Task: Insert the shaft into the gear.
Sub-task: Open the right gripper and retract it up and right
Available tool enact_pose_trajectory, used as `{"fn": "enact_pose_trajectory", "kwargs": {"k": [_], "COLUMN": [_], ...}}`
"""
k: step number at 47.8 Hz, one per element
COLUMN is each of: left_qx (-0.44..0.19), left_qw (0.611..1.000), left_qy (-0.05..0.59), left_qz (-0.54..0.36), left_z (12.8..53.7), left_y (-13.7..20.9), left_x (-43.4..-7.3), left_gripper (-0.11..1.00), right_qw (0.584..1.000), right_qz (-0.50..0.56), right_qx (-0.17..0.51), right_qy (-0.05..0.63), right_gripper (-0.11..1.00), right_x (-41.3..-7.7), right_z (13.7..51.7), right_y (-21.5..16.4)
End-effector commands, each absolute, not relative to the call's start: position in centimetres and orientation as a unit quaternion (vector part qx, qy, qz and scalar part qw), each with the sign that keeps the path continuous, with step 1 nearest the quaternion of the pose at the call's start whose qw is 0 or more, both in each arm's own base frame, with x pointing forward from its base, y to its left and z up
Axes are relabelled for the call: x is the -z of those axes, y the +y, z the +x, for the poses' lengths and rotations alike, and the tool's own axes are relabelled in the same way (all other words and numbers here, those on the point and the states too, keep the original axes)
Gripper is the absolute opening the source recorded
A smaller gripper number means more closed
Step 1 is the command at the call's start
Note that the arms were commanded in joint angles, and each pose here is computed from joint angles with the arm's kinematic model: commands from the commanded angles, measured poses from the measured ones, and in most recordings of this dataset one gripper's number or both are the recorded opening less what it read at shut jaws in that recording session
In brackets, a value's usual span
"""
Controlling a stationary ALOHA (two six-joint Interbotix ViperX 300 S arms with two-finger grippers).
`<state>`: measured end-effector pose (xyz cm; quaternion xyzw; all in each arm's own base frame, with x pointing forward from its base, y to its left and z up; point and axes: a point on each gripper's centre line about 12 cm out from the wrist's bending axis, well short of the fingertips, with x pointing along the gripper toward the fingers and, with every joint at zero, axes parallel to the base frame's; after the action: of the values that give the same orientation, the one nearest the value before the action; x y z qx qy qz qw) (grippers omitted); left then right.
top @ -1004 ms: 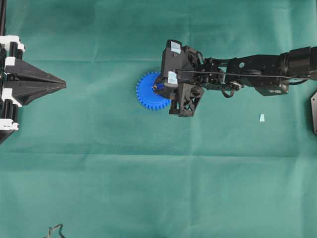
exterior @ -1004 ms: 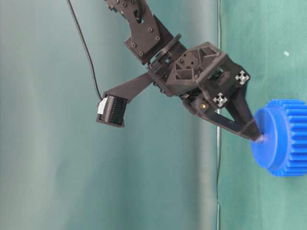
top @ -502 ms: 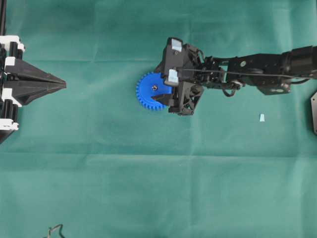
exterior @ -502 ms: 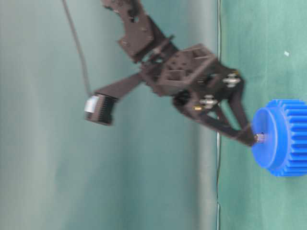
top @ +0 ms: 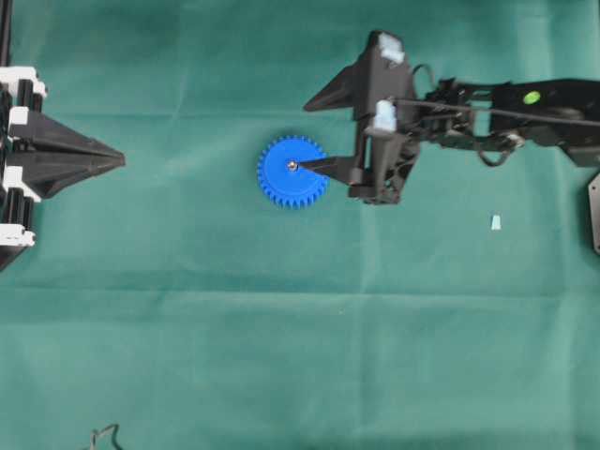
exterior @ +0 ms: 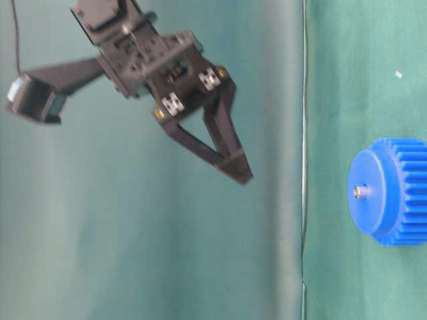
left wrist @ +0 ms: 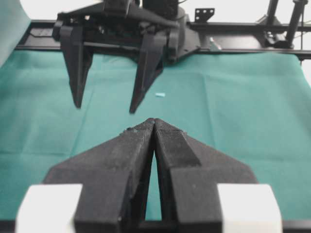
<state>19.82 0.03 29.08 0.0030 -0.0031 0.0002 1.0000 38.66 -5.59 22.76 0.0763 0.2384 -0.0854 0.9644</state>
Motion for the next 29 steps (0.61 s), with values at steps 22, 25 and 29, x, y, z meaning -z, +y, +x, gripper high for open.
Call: {"fn": "enact_pose_trajectory", "kwargs": {"k": [22, 25, 29], "left_qx": [-0.001, -0.001, -0.001], "left_qw": [1.0, 1.0, 1.0], "left_qy": [-0.019, -0.02, -0.019], "left_qz": [0.003, 0.003, 0.003], "left_z": [20.0, 20.0, 20.0], "left_y": [0.1, 0.1, 0.1], "left_x": [-30.3, -30.3, -30.3], "left_gripper": [0.0, 0.0, 0.0], "right_qw": [0.98, 0.982, 0.984], "right_qz": [0.073, 0.073, 0.071], "right_qx": [0.084, 0.084, 0.084], "right_qy": [0.164, 0.155, 0.143], "right_gripper": [0.91, 0.91, 0.91], "right_x": [-26.5, -26.8, -26.9], "right_z": [30.9, 29.7, 28.6], "right_y": [-4.5, -4.3, -4.2]}}
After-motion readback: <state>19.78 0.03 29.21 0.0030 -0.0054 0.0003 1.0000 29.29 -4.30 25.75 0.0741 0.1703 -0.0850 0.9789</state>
